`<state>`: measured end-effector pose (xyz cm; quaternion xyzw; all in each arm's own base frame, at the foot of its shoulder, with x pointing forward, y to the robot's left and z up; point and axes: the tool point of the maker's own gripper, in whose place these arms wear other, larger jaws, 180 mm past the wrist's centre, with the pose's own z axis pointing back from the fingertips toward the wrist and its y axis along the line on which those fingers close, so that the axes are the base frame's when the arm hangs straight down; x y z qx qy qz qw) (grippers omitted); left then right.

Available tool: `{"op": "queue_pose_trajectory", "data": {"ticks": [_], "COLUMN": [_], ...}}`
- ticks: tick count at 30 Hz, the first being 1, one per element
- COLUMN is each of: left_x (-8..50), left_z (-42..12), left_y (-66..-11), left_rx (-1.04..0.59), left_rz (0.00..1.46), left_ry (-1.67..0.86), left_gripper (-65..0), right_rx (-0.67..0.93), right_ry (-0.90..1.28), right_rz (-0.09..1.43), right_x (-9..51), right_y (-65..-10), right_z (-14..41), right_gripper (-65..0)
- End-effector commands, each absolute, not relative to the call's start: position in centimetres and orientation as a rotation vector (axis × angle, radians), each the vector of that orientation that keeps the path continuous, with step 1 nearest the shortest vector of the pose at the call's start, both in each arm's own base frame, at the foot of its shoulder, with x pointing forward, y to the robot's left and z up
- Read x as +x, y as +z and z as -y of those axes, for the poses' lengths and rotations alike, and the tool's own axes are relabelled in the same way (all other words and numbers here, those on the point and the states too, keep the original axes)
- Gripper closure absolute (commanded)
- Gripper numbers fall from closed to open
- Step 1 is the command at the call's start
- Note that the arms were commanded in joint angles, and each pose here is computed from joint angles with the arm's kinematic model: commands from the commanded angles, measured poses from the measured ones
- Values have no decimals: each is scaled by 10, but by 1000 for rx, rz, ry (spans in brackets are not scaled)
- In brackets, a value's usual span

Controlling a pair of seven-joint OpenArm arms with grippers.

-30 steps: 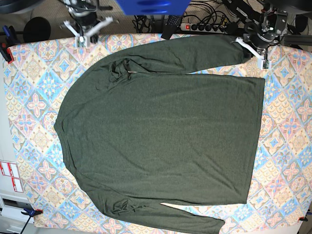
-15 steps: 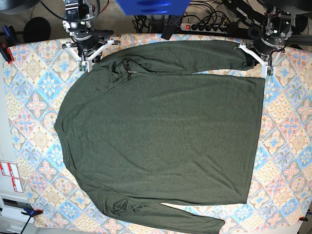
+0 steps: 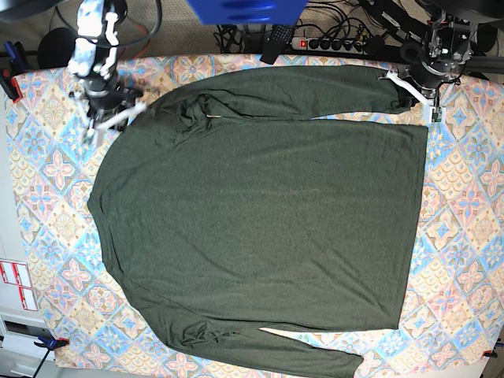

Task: Fold the T-shirt properly
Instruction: 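Move the right gripper to the other shoulder corner and grasp it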

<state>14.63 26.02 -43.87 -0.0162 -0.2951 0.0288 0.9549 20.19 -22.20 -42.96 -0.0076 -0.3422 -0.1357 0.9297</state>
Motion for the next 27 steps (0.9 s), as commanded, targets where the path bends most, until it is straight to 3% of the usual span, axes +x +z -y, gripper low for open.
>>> {"op": "queue_pose_trajectory", "data": {"ticks": [1,7,15,27], "left_x": [152,152,152,152], "left_z": [-263,-263,-263,-262], "left_y": [-431,-431,-431,-432], "left_rx": [-26,-27,-27,-28], "left_rz": [628,629,629,627], "left_ry": [50,49,49,49], "left_gripper": [0,0,0,0], "right_rx": [-17,104,166,191], "right_ry": [-307,-509,-588,-584], "right_rz": [757,769,655,642], "right_x": [213,212,199,208], "right_y": [-415,-420,-455,-455], "right_z": [233,249,244,238], "right_gripper": [-127,-217,-222,-222]}}
